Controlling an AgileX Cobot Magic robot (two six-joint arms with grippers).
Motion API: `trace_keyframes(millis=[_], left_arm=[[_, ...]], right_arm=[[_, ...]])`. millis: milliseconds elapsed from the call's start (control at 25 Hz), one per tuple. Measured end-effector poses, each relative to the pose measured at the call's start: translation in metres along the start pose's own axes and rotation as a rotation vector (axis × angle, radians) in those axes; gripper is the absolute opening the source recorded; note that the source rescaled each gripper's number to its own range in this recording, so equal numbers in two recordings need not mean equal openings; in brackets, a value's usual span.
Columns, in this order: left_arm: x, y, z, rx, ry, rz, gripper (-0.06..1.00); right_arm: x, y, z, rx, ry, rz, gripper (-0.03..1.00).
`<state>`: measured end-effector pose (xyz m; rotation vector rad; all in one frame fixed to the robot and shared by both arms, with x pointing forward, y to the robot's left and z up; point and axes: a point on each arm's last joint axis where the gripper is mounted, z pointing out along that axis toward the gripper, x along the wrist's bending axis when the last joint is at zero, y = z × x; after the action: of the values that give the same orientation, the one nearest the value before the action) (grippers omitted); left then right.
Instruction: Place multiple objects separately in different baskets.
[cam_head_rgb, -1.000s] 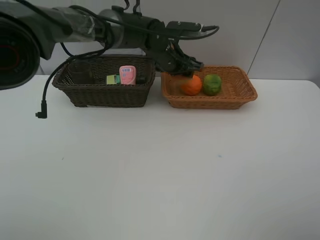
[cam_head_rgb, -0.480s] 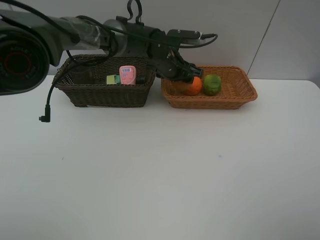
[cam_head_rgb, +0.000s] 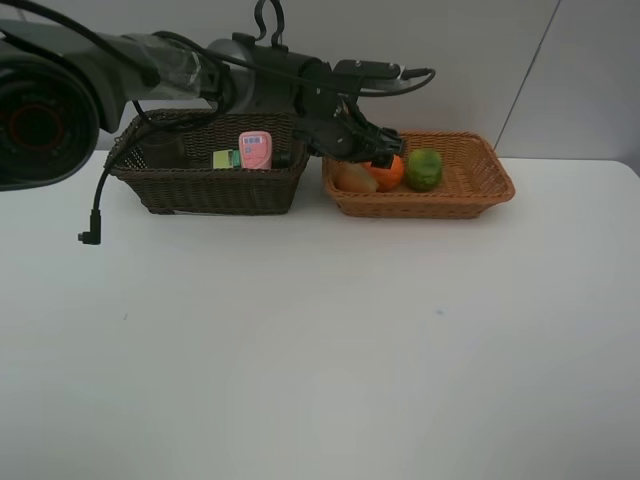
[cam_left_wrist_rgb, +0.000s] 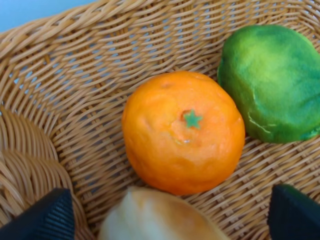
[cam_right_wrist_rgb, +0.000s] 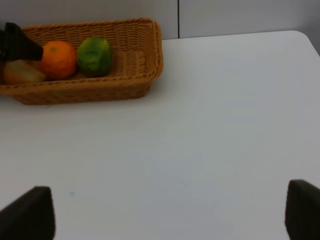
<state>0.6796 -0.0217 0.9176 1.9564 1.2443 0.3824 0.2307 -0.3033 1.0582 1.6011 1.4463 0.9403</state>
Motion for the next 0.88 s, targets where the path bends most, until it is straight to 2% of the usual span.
trace_keyframes(millis=[240,440,560,720,880], left_arm=[[-0.007,0.005,-0.008,0.001,-0.007,0.007,1.00],[-0.011,0.028,-0.047,0.052,0.002,0.012,1.00],[-0.010,0.037,-0.074,0.125,0.020,0.020,1.00],[0.015,0.042,-0.107,0.204,0.070,-0.011,1.00],[0.058,0.035,-0.155,0.236,0.140,-0.084,1.00]], right_arm=[[0.000,0.000,0.000,0.000,0.000,0.000,1.00],[0.000,0.000,0.000,0.000,0.000,0.000,1.00],[0.000,0.000,0.000,0.000,0.000,0.000,1.00],[0.000,0.000,0.000,0.000,0.000,0.000,1.00],[0.000,0.000,0.000,0.000,0.000,0.000,1.00]])
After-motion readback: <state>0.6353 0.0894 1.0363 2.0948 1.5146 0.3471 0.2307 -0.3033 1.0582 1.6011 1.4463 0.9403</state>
